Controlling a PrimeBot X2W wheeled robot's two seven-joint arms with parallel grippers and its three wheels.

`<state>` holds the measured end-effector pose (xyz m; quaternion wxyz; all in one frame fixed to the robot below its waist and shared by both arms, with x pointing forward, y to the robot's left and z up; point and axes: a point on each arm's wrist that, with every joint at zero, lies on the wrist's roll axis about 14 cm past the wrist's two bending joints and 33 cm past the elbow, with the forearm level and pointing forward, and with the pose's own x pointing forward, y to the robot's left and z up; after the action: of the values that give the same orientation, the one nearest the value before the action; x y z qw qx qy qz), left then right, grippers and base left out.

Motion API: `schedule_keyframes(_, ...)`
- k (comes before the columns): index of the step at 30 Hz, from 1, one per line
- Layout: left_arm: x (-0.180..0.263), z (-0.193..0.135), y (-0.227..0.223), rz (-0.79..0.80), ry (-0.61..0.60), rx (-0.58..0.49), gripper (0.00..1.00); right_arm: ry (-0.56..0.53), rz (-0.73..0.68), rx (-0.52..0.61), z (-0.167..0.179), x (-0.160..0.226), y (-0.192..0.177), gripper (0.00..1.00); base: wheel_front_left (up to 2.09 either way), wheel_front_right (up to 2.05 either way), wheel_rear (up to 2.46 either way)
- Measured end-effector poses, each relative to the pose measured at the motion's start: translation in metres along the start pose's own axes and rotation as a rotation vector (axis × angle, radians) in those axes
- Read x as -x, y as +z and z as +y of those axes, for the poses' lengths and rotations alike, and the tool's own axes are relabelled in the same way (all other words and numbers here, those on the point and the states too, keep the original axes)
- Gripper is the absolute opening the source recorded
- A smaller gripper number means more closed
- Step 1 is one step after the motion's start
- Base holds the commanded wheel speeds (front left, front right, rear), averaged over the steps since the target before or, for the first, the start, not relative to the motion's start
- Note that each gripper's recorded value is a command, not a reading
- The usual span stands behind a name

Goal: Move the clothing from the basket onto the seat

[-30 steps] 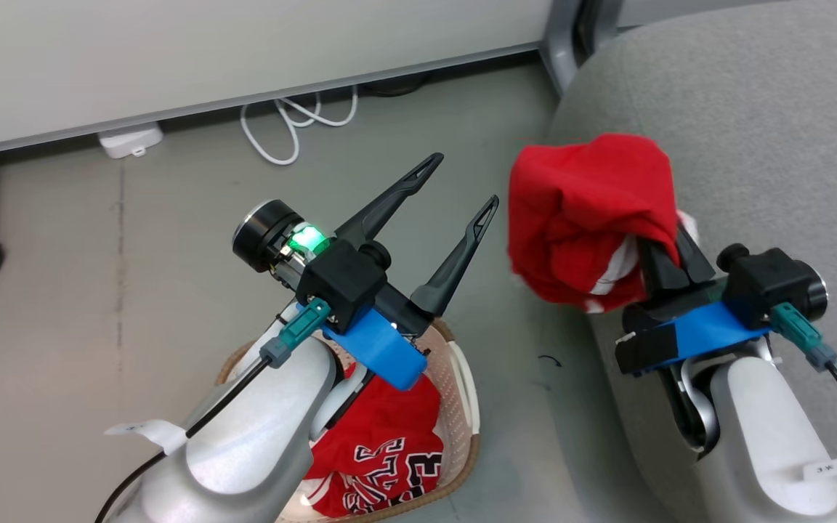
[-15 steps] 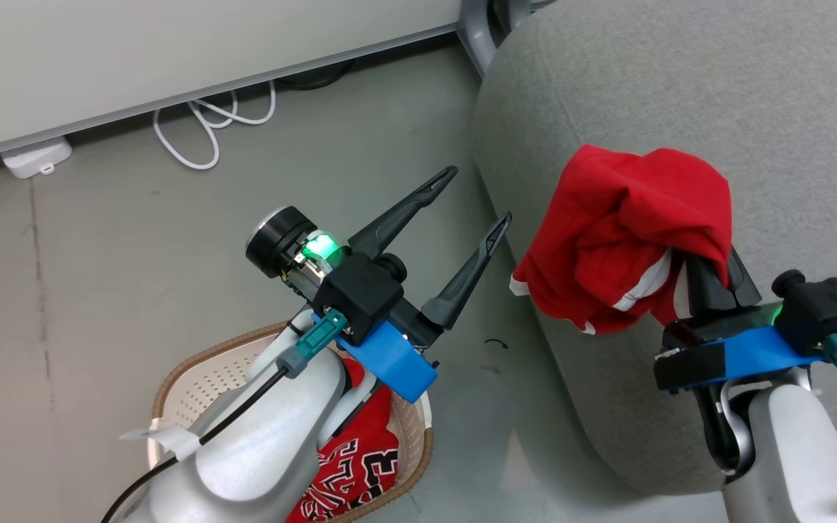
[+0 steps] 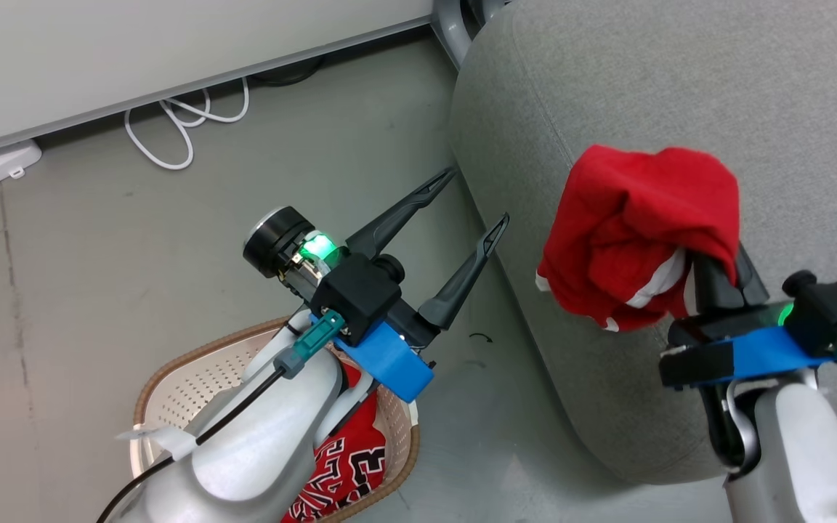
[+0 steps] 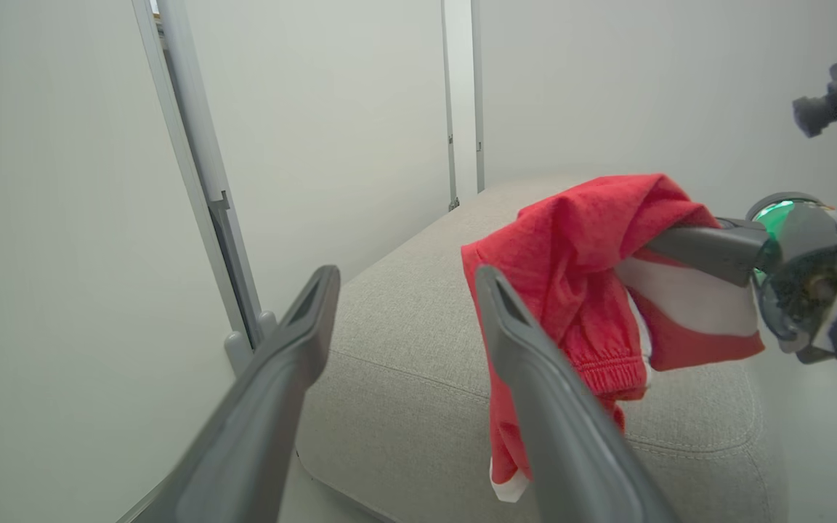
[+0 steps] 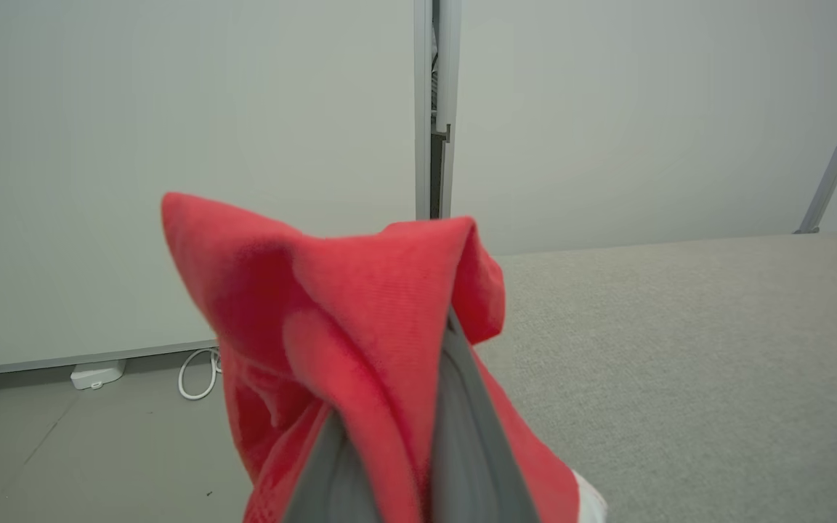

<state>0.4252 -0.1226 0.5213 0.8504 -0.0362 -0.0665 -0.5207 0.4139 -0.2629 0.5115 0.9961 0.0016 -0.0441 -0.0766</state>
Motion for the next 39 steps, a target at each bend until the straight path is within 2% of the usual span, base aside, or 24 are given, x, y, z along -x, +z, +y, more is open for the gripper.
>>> schedule_keyframes(12, 0.004, 0.025, -0.034, 0.031, 0.037, 0.038, 1.00, -0.013, -0.253, 0.108, -0.007, -0.075, 0.078, 0.00, 0.00, 0.00, 0.00)
schedule_keyframes(24, 0.004, 0.058, -0.091, 0.074, 0.051, 0.084, 1.00, -0.097, -0.391, 0.270, -0.052, -0.148, 0.118, 0.00, 0.00, 0.00, 0.00)
schedule_keyframes(28, 0.007, 0.067, -0.111, 0.088, 0.062, 0.104, 1.00, -0.154, -0.369, 0.301, -0.080, -0.165, 0.109, 0.00, 0.00, 0.00, 0.00)
schedule_keyframes(31, 0.010, 0.071, -0.127, 0.104, 0.067, 0.121, 1.00, -0.206, -0.329, 0.282, -0.102, -0.175, 0.092, 0.00, 0.00, 0.00, 0.00)
schedule_keyframes(39, 0.018, 0.077, -0.161, 0.143, 0.074, 0.154, 1.00, -0.260, -0.069, 0.276, -0.132, -0.183, -0.006, 0.00, 0.00, 0.00, 0.00)
